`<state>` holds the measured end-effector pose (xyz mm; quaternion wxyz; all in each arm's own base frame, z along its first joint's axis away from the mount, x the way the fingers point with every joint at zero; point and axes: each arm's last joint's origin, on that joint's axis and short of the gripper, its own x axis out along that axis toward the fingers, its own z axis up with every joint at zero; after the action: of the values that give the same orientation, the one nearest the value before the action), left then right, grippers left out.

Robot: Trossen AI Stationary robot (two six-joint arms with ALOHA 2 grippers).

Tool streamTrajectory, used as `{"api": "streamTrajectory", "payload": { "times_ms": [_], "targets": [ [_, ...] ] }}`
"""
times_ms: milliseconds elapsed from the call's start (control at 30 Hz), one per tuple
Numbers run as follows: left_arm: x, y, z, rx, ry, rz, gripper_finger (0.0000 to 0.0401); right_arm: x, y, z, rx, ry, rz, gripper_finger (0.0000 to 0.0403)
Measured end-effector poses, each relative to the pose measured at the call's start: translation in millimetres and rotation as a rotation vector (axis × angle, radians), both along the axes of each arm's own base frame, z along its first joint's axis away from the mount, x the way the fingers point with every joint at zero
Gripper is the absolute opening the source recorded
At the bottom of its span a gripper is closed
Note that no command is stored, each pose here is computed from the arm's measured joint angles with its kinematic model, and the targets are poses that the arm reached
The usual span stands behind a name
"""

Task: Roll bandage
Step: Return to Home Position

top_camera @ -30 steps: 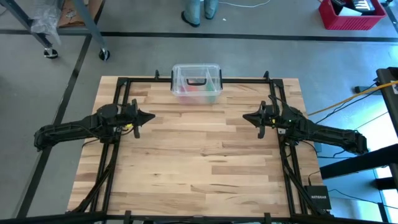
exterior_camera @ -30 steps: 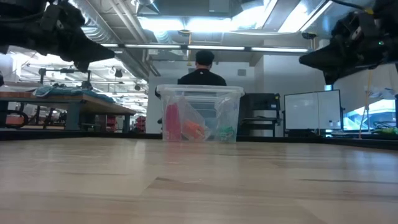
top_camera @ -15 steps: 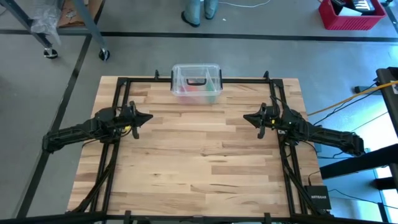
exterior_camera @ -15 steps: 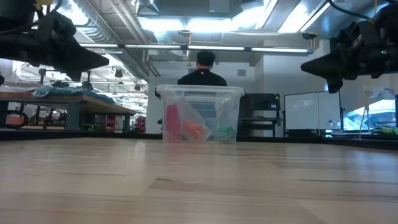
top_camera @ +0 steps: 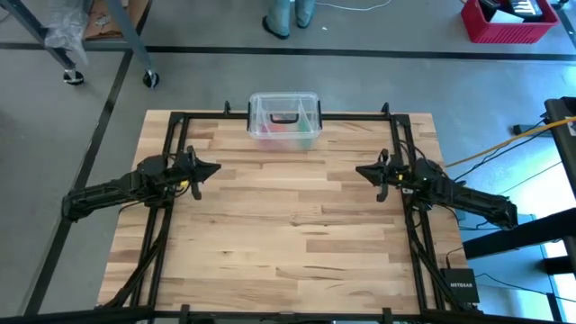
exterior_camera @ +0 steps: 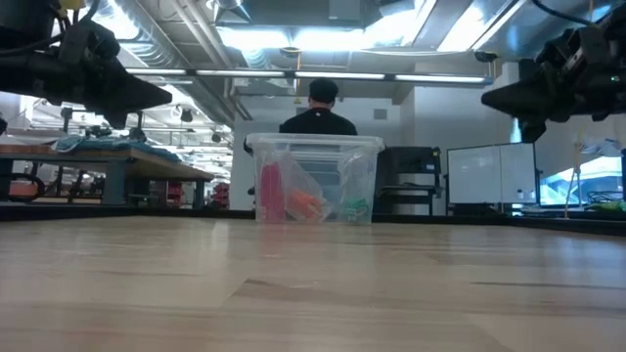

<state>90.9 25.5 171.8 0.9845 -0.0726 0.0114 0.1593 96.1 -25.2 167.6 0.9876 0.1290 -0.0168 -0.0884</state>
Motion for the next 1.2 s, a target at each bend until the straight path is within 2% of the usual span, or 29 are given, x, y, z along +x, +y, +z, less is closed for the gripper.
{"api": "streamTrajectory", "payload": {
  "times_ms": [133,300,1200],
  "targets": [
    [-0.1,0.3,-0.3,-0.033,-0.007,0.011,0.0005,-2.2,0.4,2.4,-0.008,-0.031,-0.01,0.0021],
    [-0.1,0.3,-0.3,-0.007,0.003,0.01,0.0005,-1.8,0.1,1.5,0.019,-0.027,-0.013,0.0021],
    [-0.1,0.3,-0.5,-0.008,0.006,0.011,0.0007,-1.1,-0.3,0.0,0.018,-0.012,-0.019,0.0021]
  ]
}}
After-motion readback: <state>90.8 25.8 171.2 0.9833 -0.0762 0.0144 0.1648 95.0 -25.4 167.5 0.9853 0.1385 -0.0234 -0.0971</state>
